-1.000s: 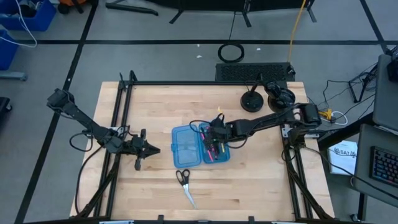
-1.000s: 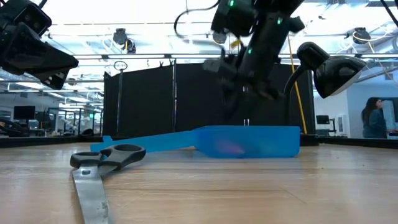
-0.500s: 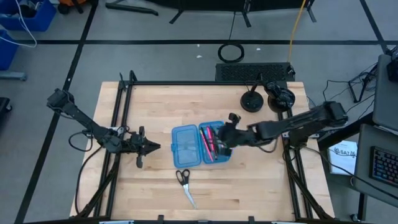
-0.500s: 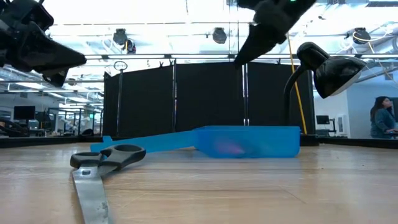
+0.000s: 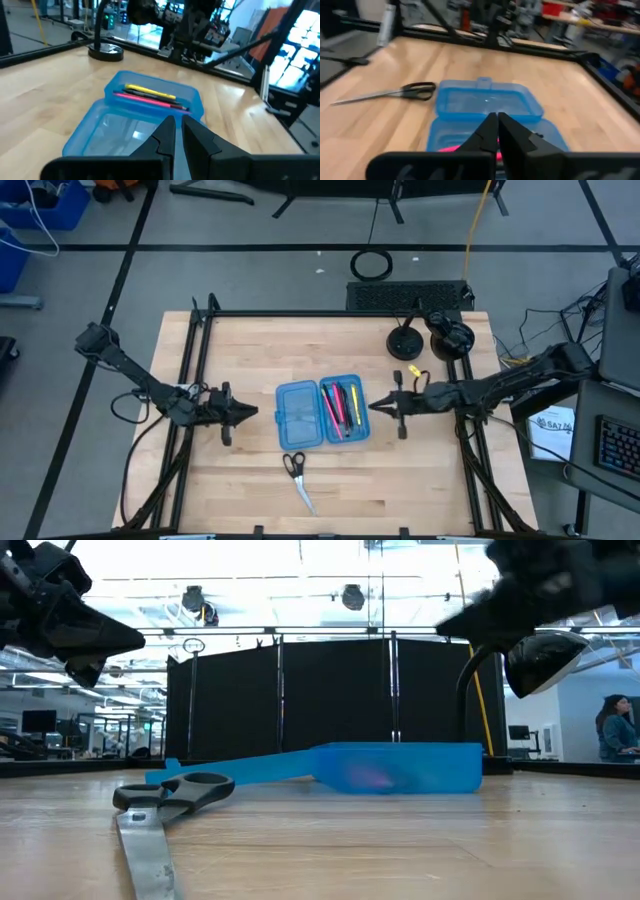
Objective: Pick & place school supplies into a supply box
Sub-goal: Put the black scissors into the blue supply box
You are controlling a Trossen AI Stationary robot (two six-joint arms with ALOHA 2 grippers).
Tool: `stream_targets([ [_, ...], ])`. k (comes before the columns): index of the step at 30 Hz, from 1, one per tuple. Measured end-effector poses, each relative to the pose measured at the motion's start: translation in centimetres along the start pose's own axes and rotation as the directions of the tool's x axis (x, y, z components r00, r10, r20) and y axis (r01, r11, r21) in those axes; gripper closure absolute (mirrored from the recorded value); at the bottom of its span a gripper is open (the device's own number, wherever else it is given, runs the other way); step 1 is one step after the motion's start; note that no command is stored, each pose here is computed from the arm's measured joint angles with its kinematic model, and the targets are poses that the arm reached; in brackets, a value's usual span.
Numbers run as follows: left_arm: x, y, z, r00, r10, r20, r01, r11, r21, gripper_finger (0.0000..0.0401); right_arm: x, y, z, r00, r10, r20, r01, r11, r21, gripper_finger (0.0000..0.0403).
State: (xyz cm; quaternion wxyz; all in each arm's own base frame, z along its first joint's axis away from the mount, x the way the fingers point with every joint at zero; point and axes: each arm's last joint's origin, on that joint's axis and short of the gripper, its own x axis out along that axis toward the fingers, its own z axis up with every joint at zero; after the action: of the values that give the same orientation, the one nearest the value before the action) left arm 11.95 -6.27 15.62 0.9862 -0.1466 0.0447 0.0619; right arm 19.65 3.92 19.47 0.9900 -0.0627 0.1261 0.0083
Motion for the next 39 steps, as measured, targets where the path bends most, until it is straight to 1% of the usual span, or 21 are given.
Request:
stream_targets([
  [2,0.0,-0.1,0.3,1.000,-0.006,0.025,0.007,0.999,-0.049,0.0364,-0.8,0.0,-1.3,0.998,0.056,0.038,-0.056,0.998,-0.018,0.0400],
  [4,0.0,-0.5,0.9,0.996,-0.041,0.075,0.049,0.992,-0.118,0.0364,-1.6,0.0,-2.5,0.986,0.136,0.098,-0.131,0.990,-0.052,0.0401],
  [6,0.0,-1.0,1.1,0.993,-0.081,0.088,0.091,0.988,-0.126,0.0364,-2.5,0.1,-3.5,0.969,0.182,0.169,-0.171,0.982,-0.076,0.0400],
  [7,0.1,-1.3,1.1,0.993,-0.080,0.082,0.090,0.988,-0.128,0.0364,-2.9,0.0,-4.0,0.962,0.188,0.197,-0.174,0.981,-0.089,0.0400],
  [9,0.7,-2.2,1.5,0.997,-0.042,0.063,0.051,0.987,-0.149,0.0364,-3.6,-0.1,-4.8,0.955,0.184,0.231,-0.161,0.981,-0.111,0.0402],
  [12,2.3,-4.5,2.5,1.000,0.027,0.005,-0.026,0.990,-0.137,0.0368,-3.9,-0.6,-4.2,0.940,0.146,0.308,-0.113,0.986,-0.124,0.0402],
  [13,3.0,-5.4,2.8,0.998,0.059,-0.016,-0.060,0.990,-0.126,0.0372,-4.0,-0.8,-4.2,0.942,0.135,0.308,-0.101,0.987,-0.125,0.0402],
  [15,4.6,-7.3,3.1,0.990,0.125,-0.059,-0.130,0.986,-0.103,0.0387,-3.9,-1.0,-4.6,0.958,0.123,0.260,-0.092,0.987,-0.128,0.0402],
  [18,7.1,-10.4,3.8,0.975,0.196,-0.101,-0.208,0.971,-0.121,0.0396,-3.8,-1.4,-5.0,0.969,0.104,0.225,-0.077,0.989,-0.127,0.0402],
  [21,9.8,-13.7,4.6,0.960,0.238,-0.150,-0.263,0.948,-0.181,0.0393,-3.6,-1.4,-5.5,0.980,0.106,0.168,-0.085,0.988,-0.128,0.0402],
  [23,11.7,-15.7,5.2,0.939,0.283,-0.194,-0.323,0.919,-0.226,0.0396,-3.6,-1.4,-5.8,0.983,0.110,0.144,-0.091,0.987,-0.129,0.0402],
  [25,13.5,-17.5,5.8,0.908,0.317,-0.275,-0.388,0.884,-0.260,0.0397,-3.6,-1.3,-5.9,0.984,0.119,0.133,-0.101,0.986,-0.129,0.0402],
  [27,15.0,-19.0,6.6,0.852,0.342,-0.397,-0.470,0.833,-0.291,0.0396,-3.6,-1.2,-6.0,0.980,0.160,0.120,-0.145,0.982,-0.124,0.0402],
  [29,16.4,-20.3,7.5,0.766,0.359,-0.533,-0.579,0.746,-0.329,0.0397,-3.6,-1.0,-6.0,0.969,0.212,0.127,-0.197,0.973,-0.123,0.0402],
  [31,17.2,-21.1,8.0,0.629,0.391,-0.672,-0.717,0.625,-0.308,0.0398,-3.7,-0.9,-6.0,0.959,0.248,0.134,-0.233,0.965,-0.118,0.0402],
  [34,18.1,-22.1,8.6,0.374,0.406,-0.834,-0.892,0.403,-0.204,0.0398,-3.7,-0.9,-5.9,0.954,0.267,0.136,-0.254,0.962,-0.101,0.0402],
  [35,18.2,-22.3,9.0,0.309,0.411,-0.858,-0.926,0.336,-0.172,0.0398,-3.7,-0.9,-5.9,0.954,0.266,0.137,-0.255,0.962,-0.095,0.0402],
  [36,18.5,-22.5,9.1,0.265,0.431,-0.862,-0.949,0.276,-0.154,0.0399,-3.7,-0.9,-5.9,0.954,0.266,0.141,-0.255,0.963,-0.091,0.0402],
  [37,19.0,-22.7,8.9,0.261,0.447,-0.856,-0.959,0.223,-0.175,0.0399,-3.7,-0.9,-5.9,0.953,0.265,0.144,-0.255,0.963,-0.087,0.0402],
  [38,19.6,-22.8,8.5,0.275,0.469,-0.839,-0.959,0.200,-0.203,0.0397,-3.7,-0.9,-5.9,0.953,0.265,0.145,-0.256,0.963,-0.081,0.0402],
  [39,20.2,-22.8,8.1,0.311,0.486,-0.817,-0.949,0.203,-0.241,0.0396,-3.7,-0.9,-5.9,0.953,0.266,0.144,-0.257,0.963,-0.074,0.0402],
])
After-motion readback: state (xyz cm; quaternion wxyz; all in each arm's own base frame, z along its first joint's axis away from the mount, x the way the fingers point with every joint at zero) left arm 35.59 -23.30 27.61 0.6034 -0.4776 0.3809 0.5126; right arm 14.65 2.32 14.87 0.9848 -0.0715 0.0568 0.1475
